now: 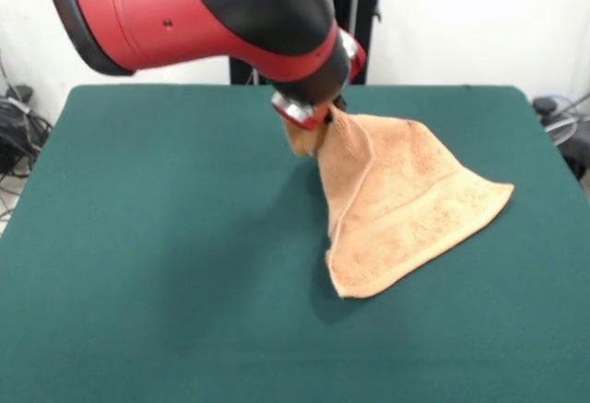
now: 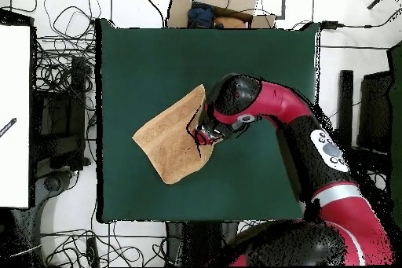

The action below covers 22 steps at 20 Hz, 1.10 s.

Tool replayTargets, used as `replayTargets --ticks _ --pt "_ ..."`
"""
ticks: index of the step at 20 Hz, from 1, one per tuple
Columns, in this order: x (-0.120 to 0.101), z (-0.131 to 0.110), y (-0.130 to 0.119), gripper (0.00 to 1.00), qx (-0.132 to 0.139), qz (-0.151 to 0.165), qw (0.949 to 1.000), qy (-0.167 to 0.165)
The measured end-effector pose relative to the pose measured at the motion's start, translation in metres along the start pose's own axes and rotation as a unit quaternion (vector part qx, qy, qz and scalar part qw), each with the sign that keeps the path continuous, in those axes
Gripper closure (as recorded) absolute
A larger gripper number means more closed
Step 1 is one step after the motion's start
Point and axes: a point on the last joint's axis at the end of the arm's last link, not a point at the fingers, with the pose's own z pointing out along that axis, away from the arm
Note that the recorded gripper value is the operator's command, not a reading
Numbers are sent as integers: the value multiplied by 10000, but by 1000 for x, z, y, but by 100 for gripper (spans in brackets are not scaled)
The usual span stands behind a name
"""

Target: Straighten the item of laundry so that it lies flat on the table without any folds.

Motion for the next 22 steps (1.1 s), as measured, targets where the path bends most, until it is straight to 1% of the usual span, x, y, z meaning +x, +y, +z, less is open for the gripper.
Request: replayTargets --ticks 3,6,10,13,17,22 --pt "-8 8 -7 100 33 107 9994 -330" --pt "-12 18 -18 100 110 299 9973 -657" --pt "-9 27 -29 100 146 485 9948 -887" --pt "-4 31 -35 100 142 578 9938 -941" --pt "0 36 -39 100 59 661 9929 -985" --pt "0 37 -40 100 1 700 9923 -1020"
